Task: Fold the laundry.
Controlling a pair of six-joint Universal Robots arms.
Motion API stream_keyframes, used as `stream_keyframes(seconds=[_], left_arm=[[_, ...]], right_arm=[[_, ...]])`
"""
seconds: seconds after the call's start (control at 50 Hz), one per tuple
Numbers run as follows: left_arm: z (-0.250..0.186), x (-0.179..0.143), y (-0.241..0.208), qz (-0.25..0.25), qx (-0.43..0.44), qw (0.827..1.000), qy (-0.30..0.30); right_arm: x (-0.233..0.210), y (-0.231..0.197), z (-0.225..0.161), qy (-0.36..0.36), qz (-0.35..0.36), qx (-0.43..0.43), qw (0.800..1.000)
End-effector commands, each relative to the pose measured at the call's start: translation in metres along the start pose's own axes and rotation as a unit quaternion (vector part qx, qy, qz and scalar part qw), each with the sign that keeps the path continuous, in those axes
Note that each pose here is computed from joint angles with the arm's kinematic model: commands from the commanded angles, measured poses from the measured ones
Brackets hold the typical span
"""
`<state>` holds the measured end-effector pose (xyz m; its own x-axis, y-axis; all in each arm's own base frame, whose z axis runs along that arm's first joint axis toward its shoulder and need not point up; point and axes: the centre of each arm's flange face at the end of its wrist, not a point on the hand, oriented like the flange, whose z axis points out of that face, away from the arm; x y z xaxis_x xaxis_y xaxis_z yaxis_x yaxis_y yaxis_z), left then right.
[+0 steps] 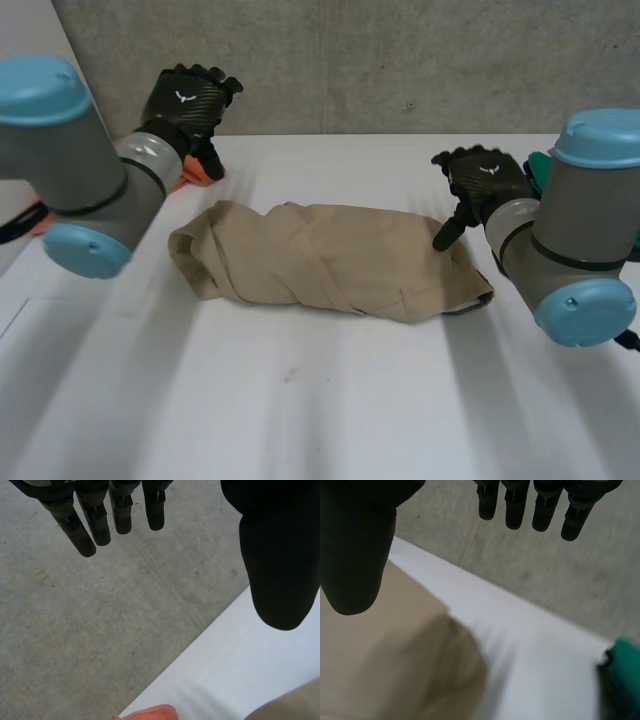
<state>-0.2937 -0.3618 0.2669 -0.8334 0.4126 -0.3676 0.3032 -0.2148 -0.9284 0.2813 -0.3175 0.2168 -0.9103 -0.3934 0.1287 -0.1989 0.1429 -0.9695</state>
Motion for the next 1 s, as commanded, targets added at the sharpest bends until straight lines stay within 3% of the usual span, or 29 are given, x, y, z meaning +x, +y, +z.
stream_keyframes(seconds=[0.02, 0.12, 0.2, 0.34, 0.46, 0.6, 0.66, 0.76, 0.86, 1.0], left_arm=[[-0.016, -0.004, 0.004, 0.081, -0.059, 0.991, 0.085], [-0.017, -0.009, 0.043, 0.152, -0.132, 0.972, 0.125], [-0.011, -0.003, 0.069, 0.176, -0.156, 0.962, 0.139], [-0.002, 0.009, 0.093, 0.181, -0.165, 0.958, 0.147], [-0.007, 0.027, 0.078, 0.177, -0.149, 0.959, 0.162], [-0.038, 0.026, 0.014, 0.125, -0.109, 0.974, 0.156], [-0.068, 0.030, -0.033, 0.059, -0.069, 0.983, 0.159], [-0.096, 0.045, -0.057, 0.003, -0.049, 0.983, 0.177], [-0.108, 0.069, -0.053, -0.017, -0.049, 0.979, 0.198], [-0.101, 0.107, -0.007, -0.022, -0.105, 0.967, 0.230]], right_arm=[[-0.008, 0.030, -0.018, -0.004, 0.146, -0.130, 0.981], [-0.025, 0.050, -0.014, -0.013, 0.165, -0.144, 0.976], [-0.031, 0.065, -0.003, -0.002, 0.152, -0.129, 0.980], [-0.037, 0.075, 0.010, 0.023, 0.136, -0.088, 0.987], [-0.029, 0.065, 0.011, 0.033, 0.098, -0.061, 0.993], [0.026, -0.013, 0.005, 0.076, 0.094, 0.051, 0.991], [0.048, -0.063, 0.009, 0.062, 0.067, 0.127, 0.988], [0.055, -0.100, 0.022, 0.022, 0.046, 0.166, 0.985], [0.047, -0.099, 0.050, -0.031, 0.039, 0.150, 0.987], [0.018, -0.046, 0.092, -0.074, 0.019, 0.098, 0.992]])
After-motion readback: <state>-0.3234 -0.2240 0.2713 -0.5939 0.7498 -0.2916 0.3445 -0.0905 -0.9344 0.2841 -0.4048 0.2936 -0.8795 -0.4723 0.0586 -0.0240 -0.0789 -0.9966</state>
